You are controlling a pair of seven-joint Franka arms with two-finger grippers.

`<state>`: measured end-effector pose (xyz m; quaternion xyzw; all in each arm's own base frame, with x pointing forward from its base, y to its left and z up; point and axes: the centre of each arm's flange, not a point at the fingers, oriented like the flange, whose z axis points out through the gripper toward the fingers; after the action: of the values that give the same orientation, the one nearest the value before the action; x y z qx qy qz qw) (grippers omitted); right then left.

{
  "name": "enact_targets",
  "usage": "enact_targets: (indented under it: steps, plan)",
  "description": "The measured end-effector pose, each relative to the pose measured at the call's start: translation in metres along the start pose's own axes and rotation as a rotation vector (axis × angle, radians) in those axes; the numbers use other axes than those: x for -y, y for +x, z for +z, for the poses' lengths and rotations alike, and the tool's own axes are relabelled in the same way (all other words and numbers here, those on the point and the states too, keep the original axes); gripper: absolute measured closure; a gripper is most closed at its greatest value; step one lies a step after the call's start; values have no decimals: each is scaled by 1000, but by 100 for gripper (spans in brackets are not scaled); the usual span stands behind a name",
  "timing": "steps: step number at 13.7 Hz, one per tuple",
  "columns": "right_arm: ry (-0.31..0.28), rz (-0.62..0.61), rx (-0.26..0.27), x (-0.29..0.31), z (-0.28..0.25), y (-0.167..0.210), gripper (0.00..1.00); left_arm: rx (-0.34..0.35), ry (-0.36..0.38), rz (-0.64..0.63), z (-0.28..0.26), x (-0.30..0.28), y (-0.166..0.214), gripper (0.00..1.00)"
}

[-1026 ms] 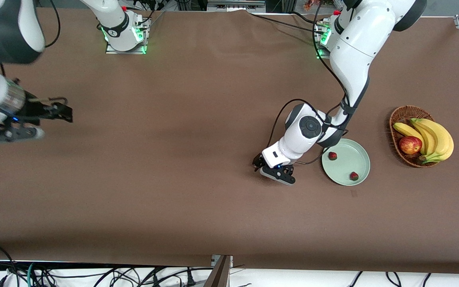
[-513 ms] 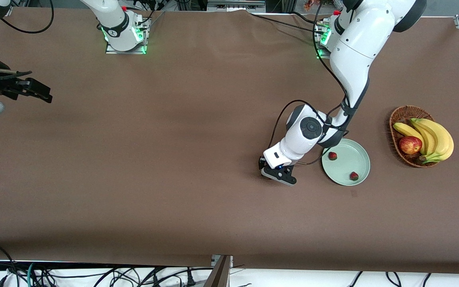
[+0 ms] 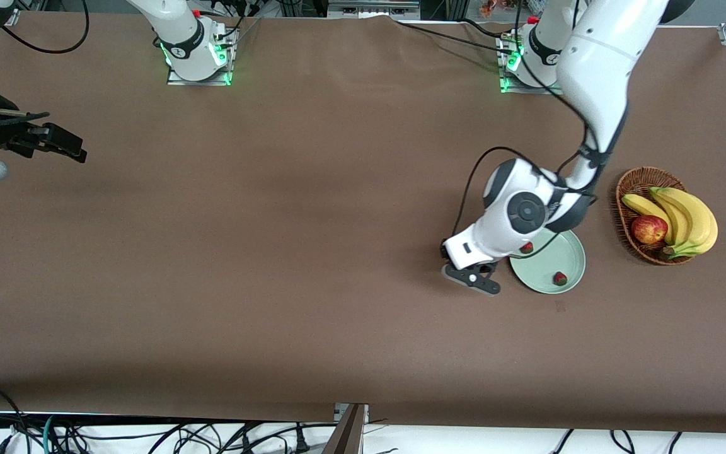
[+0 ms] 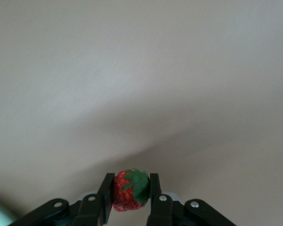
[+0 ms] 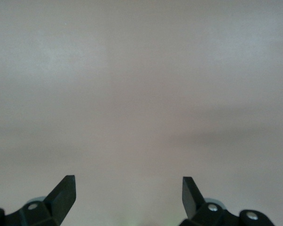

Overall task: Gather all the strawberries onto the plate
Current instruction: 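Carry the strawberry over the plate with the left gripper and open it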

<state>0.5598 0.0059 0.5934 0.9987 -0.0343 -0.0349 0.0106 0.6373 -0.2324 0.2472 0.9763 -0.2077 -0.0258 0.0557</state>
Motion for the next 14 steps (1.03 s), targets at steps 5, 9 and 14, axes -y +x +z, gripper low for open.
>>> enact_targets:
  steps: [5,9,14]
  plan:
    - [-68,-197,-2,-10,-5,0,0,145,21,214,-19,113,-40,66]
    - [-70,-205,-11,-10,-13,4,0,174,33,286,-15,154,-57,42]
    - [-44,-165,0,-12,-14,13,0,155,42,317,-51,130,-50,0]
